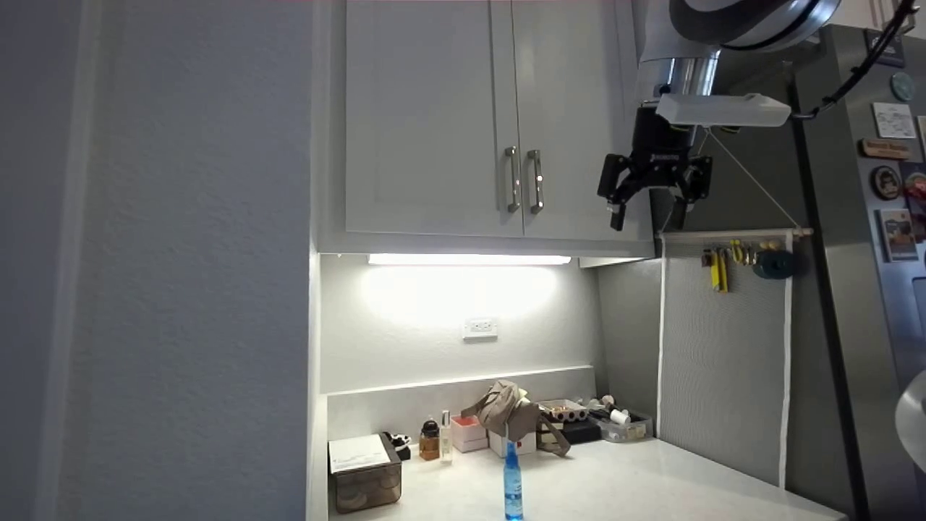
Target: Take down the white flag from the hanger
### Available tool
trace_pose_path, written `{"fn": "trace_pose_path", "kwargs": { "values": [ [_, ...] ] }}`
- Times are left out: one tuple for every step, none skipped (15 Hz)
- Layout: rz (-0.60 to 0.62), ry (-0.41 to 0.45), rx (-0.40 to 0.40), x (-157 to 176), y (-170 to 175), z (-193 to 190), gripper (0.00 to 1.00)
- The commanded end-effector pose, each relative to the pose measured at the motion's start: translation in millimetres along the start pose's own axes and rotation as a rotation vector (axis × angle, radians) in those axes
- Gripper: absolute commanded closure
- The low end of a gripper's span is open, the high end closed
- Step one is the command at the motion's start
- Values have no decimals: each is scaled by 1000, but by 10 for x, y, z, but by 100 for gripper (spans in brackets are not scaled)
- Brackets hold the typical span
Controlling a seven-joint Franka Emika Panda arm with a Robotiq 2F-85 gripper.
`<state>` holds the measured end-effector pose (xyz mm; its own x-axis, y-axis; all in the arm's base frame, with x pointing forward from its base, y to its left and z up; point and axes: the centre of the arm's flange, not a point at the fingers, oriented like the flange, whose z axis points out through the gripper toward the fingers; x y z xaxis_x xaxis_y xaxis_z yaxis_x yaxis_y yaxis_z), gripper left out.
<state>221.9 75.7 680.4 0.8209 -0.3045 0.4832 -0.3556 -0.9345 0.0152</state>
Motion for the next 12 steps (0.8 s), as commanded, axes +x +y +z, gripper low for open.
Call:
{"fn": "trace_pose_path", "kwargs": {
  "values": [
    [115,158,-31,68,152,-263,0],
    [148,197,-39,86,190,-323,0],
    [177,236,-50,107,225,-368,0],
    [213,269,-64,131,268,-413,0],
    [251,300,-77,154,310,-450,0],
    [287,328,-92,194,359,-489,0],
    [322,360,-112,241,419,-508,0],
    [353,393,-133,281,465,-526,0],
    [385,424,-156,338,520,-541,0],
    [415,455,-183,412,594,-558,0],
    [442,489,-213,464,649,-575,0],
    [466,526,-246,516,721,-601,0]
  ]
}}
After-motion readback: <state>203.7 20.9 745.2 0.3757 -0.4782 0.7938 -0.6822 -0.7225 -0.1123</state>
